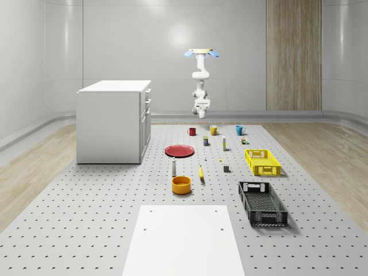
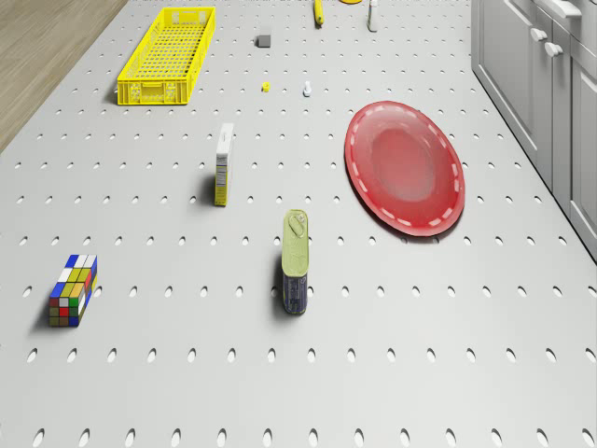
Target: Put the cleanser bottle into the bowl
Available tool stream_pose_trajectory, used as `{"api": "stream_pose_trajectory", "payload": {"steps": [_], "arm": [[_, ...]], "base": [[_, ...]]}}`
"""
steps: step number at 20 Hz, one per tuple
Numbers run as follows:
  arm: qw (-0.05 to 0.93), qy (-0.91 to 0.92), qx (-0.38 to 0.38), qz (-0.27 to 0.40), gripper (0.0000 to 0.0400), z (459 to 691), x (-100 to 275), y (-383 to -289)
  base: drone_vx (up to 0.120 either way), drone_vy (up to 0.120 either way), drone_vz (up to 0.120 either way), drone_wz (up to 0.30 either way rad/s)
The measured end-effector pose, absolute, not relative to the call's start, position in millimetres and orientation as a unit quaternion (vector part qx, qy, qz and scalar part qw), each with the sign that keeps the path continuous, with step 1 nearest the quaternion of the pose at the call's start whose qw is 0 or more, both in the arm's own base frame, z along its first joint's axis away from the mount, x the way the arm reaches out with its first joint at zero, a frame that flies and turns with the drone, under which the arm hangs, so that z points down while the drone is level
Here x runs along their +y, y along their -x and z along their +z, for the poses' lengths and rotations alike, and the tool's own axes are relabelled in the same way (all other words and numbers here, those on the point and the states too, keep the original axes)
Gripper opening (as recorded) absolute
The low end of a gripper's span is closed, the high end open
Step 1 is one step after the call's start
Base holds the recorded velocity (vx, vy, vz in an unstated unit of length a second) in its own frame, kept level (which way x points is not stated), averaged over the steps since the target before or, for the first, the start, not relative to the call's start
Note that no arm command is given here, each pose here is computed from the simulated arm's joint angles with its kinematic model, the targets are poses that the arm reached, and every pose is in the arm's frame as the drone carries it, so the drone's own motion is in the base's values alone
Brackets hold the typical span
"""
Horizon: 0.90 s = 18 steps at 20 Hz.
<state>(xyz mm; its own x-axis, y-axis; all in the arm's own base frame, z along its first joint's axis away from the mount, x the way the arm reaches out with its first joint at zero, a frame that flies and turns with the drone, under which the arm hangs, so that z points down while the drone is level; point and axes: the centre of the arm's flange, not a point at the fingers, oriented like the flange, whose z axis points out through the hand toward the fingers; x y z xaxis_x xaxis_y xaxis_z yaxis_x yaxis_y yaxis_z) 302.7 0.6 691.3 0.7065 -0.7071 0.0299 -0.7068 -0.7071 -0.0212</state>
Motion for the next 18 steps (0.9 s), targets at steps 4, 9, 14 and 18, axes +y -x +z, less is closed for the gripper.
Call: {"api": "stream_pose_trajectory", "payload": {"steps": [4,9,14,18], "arm": [[0.002,0.924,0.383,-0.02,0.04,691.3,1.2,-302.4],[-0.005,0.924,0.383,-0.025,0.04,691.3,2.8,-302.1],[-0.022,0.923,0.383,-0.034,0.04,691.1,6.6,-301.7],[-0.051,0.922,0.382,-0.048,0.04,690.4,12.9,-301.4]], "base": [[0.12,-0.12,0.0,0.0],[0.12,-0.12,0.0,0.0],[0.12,-0.12,0.0,0.0],[0.12,-0.12,0.0,0.0]]}}
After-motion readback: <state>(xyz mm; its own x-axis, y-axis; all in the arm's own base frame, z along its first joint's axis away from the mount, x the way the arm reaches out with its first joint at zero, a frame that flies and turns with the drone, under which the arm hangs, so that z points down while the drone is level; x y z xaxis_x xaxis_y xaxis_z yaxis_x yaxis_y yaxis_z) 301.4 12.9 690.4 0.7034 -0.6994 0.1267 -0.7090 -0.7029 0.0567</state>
